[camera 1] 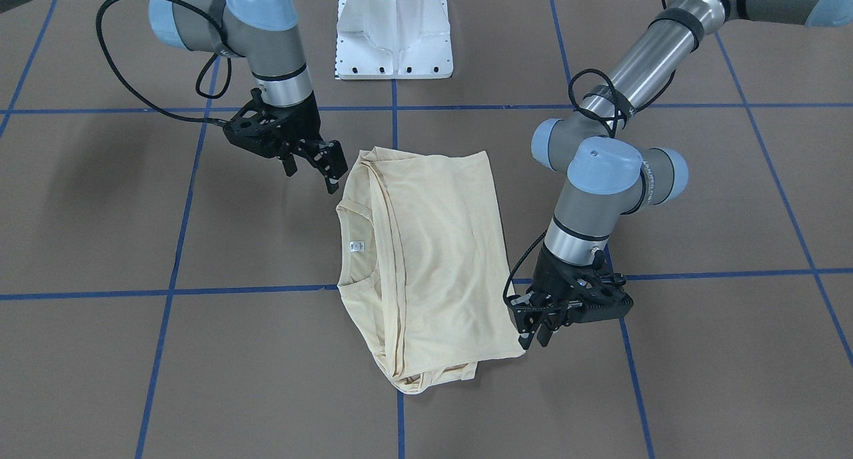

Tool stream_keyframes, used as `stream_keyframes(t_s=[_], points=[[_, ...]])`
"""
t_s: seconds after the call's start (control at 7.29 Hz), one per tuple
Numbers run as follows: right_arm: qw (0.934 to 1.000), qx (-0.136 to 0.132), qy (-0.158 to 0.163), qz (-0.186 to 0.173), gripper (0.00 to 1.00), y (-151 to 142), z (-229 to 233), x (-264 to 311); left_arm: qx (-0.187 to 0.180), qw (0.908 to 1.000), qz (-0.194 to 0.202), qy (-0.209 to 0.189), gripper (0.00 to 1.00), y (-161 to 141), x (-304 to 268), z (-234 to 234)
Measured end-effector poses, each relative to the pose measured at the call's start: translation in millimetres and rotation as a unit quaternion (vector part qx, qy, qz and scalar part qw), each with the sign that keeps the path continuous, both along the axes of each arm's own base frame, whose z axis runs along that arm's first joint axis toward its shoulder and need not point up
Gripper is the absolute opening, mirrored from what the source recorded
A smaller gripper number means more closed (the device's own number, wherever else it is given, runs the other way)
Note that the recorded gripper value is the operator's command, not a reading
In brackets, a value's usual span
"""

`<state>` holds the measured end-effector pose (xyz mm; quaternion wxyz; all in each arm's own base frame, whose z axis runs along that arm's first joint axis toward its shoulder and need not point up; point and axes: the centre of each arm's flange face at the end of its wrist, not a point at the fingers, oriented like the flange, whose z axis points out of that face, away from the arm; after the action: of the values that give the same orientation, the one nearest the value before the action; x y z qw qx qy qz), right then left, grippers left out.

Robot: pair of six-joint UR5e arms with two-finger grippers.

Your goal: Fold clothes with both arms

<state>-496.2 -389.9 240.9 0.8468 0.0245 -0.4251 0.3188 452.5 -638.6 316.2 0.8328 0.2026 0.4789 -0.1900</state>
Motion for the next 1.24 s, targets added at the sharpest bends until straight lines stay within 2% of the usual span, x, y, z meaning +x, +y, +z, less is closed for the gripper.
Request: stream_keyframes(t_s=[0.27, 0.55, 0.96, 1.24], points=[[0.9992, -0.029, -0.023, 0.013, 0.98, 38.6, -13.0, -30.9, 0.002, 0.9997, 0.019, 0.015, 0.39, 23.0, -20.2, 5.6], [0.9983, -0.042, -0.026, 0.030, 0.96, 66.9, -10.1, -55.3, 0.003, 0.9996, 0.021, 0.018, 0.39, 28.2, -25.1, 7.2], [0.9959, -0.061, -0.041, 0.053, 0.83, 73.2, -2.2, -71.1, 0.002, 0.9996, 0.020, 0.022, 0.40, 29.7, -24.4, 4.3], [0.9953, -0.068, -0.044, 0.053, 0.83, 76.6, 5.6, -85.5, 0.002, 0.9995, 0.019, 0.023, 0.40, 29.7, -23.8, 2.1]])
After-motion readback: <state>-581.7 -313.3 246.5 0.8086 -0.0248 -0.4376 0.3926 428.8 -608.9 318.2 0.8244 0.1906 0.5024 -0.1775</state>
